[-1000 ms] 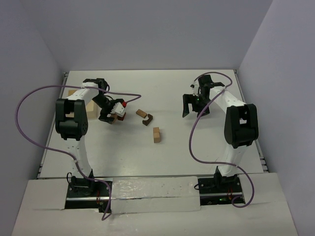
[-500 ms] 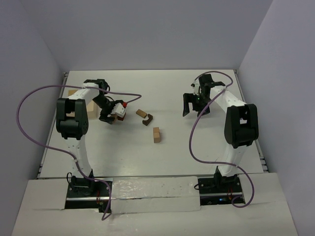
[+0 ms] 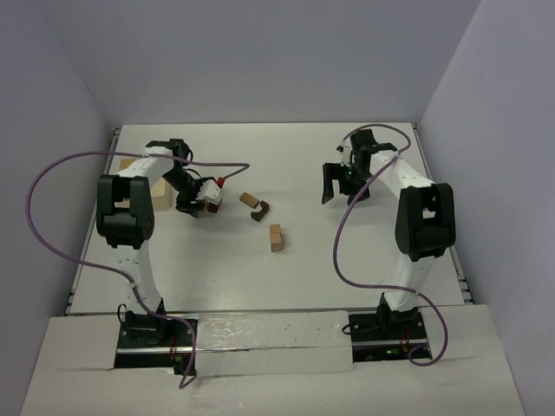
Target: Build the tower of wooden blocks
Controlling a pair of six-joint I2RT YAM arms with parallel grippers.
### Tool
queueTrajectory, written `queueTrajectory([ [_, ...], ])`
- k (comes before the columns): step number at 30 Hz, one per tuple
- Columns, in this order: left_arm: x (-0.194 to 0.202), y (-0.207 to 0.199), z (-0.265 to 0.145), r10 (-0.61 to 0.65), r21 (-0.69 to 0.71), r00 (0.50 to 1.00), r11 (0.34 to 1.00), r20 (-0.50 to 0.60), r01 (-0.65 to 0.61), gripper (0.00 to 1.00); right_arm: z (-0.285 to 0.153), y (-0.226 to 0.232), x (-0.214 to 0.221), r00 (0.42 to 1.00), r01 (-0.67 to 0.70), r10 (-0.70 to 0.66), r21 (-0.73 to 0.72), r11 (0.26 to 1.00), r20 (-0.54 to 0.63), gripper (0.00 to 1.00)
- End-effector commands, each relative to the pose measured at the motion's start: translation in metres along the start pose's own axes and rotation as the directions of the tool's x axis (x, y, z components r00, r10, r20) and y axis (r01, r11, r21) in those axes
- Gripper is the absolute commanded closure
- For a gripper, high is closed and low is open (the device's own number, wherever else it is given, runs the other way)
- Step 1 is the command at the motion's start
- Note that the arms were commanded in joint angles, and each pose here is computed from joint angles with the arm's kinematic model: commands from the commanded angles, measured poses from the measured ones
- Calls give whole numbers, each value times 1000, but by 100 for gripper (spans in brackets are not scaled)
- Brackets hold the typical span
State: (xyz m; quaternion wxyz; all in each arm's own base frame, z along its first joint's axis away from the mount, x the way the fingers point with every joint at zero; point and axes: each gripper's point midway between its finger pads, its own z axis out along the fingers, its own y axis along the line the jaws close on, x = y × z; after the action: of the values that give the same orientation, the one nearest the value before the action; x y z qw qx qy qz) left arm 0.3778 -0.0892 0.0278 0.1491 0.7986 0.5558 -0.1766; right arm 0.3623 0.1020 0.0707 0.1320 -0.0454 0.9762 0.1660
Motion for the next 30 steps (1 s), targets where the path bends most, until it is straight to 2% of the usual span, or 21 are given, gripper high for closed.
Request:
queueTrajectory([
  [1,-42,9,-37,-64,-113,996,991,64,71,50,-5,3,-17,999,-11,11,-18,1000,46,0],
  [4,-68,8,-49,-195,-134,976,969,101,207,56,-5,7,-16,998,-21,23,-34,999,51,0],
  [7,-87,-2,-41,-333,-109,937,933,103,344,64,-5,8,-14,998,-34,37,-44,998,53,0],
  [11,-101,-26,-20,-582,-110,802,796,134,596,66,-9,10,-13,996,-36,39,-49,998,77,0],
  [19,-107,-39,20,-732,-255,664,620,153,742,69,-12,9,-5,996,-29,32,-39,999,85,0],
  [22,-103,-37,31,-757,-274,635,585,152,763,68,-14,9,-5,996,-26,29,-39,999,89,0],
  [26,-101,-31,42,-766,-296,623,565,157,770,65,-15,9,-4,995,-24,27,-37,999,91,0],
  [30,-99,-29,53,-763,-317,631,570,139,758,61,-16,9,-3,995,-20,23,-34,999,96,0],
])
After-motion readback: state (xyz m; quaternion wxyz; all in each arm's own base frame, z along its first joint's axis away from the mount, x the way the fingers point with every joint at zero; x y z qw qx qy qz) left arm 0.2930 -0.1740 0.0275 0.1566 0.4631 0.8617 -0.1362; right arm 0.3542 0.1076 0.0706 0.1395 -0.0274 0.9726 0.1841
